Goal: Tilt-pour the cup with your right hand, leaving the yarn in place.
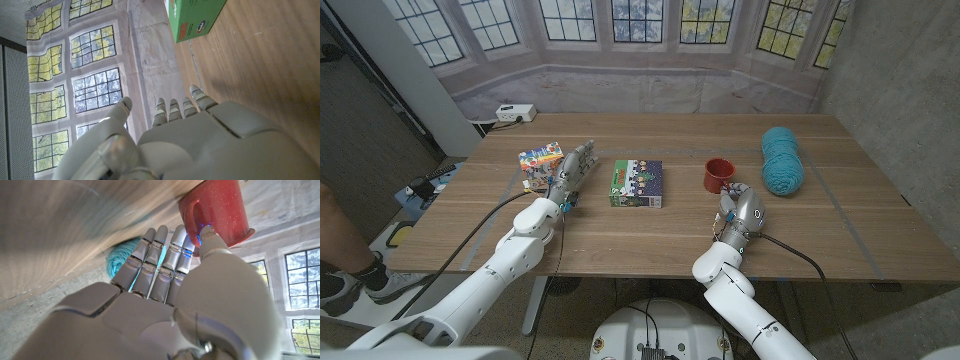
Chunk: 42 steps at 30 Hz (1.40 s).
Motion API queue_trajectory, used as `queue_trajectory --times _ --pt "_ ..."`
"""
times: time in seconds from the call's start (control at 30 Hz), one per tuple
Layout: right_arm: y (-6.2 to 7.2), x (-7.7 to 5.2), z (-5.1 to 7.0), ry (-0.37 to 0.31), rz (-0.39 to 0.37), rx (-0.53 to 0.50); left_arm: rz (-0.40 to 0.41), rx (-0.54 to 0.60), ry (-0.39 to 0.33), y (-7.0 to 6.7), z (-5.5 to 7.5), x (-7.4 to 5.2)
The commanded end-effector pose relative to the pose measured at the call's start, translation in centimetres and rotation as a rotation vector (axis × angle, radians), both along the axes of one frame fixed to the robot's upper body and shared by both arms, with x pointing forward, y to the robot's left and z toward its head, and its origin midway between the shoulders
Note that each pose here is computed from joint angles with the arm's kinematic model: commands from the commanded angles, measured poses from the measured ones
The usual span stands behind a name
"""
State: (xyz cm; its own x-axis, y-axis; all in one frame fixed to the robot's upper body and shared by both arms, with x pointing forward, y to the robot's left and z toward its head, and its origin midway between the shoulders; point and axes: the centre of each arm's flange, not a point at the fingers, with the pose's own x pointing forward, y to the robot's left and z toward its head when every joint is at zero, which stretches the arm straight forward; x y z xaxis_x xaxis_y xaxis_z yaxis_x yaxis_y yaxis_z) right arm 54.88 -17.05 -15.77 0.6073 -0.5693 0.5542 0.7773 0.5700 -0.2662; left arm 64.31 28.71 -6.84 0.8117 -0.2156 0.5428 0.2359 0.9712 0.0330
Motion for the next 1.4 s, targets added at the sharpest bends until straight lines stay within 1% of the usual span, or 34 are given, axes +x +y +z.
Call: queue_trajectory --times 0.03,0.5,1.4 --pt "0.0 0.1 0.1 -0.004 -0.005 0.0 -0.003 0.0 0.001 0.0 -0.1 0.1" --pt "-0.1 -0.1 0.1 -0.01 -0.012 0.001 -0.008 0.006 0.005 -0.2 0.0 0.4" --pt "-0.3 -0.5 1.2 -0.049 -0.009 -0.014 -0.007 -0.002 0.003 -0.3 -0.1 0.6"
